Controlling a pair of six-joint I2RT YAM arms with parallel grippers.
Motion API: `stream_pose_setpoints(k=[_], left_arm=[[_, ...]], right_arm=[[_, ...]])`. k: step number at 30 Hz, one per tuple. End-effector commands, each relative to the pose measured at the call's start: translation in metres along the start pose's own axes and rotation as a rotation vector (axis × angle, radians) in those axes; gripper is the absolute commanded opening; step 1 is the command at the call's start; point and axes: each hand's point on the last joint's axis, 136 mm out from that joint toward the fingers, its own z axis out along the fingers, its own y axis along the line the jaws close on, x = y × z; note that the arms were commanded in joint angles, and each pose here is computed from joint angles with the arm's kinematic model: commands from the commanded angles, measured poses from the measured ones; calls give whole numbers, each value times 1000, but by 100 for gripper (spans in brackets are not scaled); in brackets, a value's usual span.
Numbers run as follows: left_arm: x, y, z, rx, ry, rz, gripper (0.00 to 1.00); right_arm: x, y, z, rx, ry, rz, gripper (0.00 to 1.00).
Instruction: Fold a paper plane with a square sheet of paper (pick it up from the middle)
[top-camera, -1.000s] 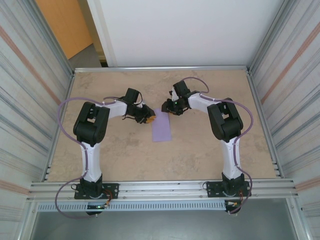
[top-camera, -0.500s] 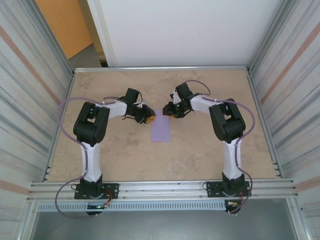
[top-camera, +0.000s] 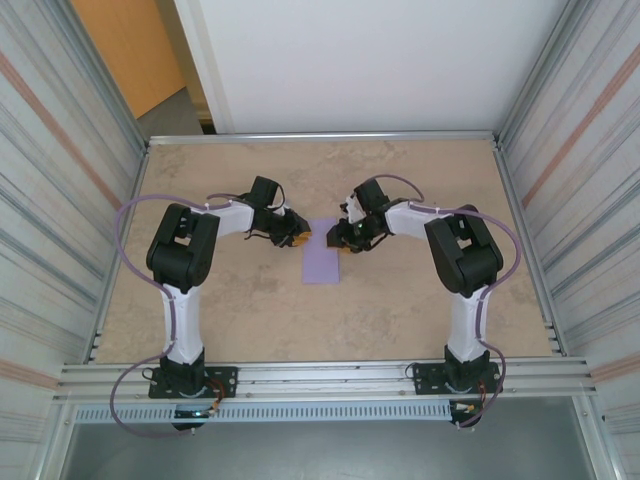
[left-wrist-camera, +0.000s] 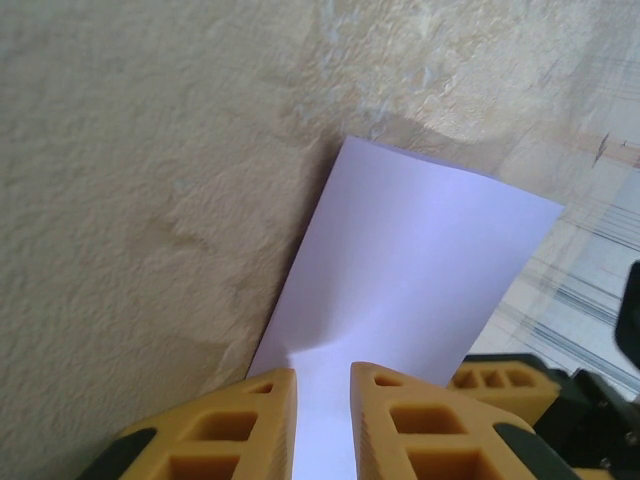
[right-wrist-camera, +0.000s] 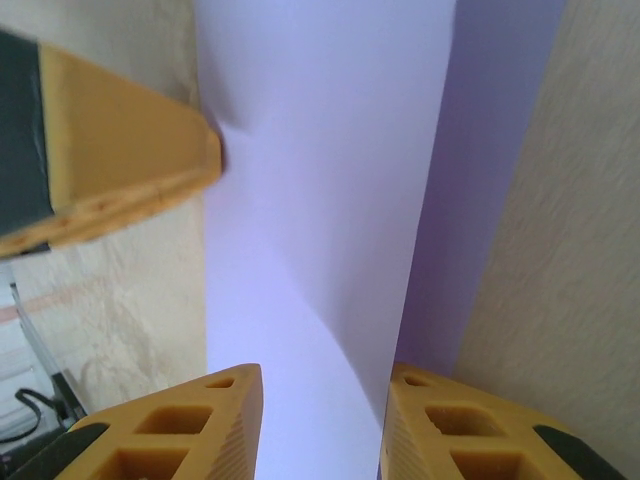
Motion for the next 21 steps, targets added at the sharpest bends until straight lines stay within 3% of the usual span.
stream_pose_setpoints(k=[1, 10, 21], left_arm=[[21, 87, 23, -236, 44, -149, 22], [22, 85, 22, -230, 44, -145, 22], [22, 84, 21, -221, 41, -140, 22]], right_arm=[[12, 18, -11, -50, 4, 10, 34], [46, 20, -7, -80, 29, 116, 24], [68, 7, -4, -12, 45, 202, 19]])
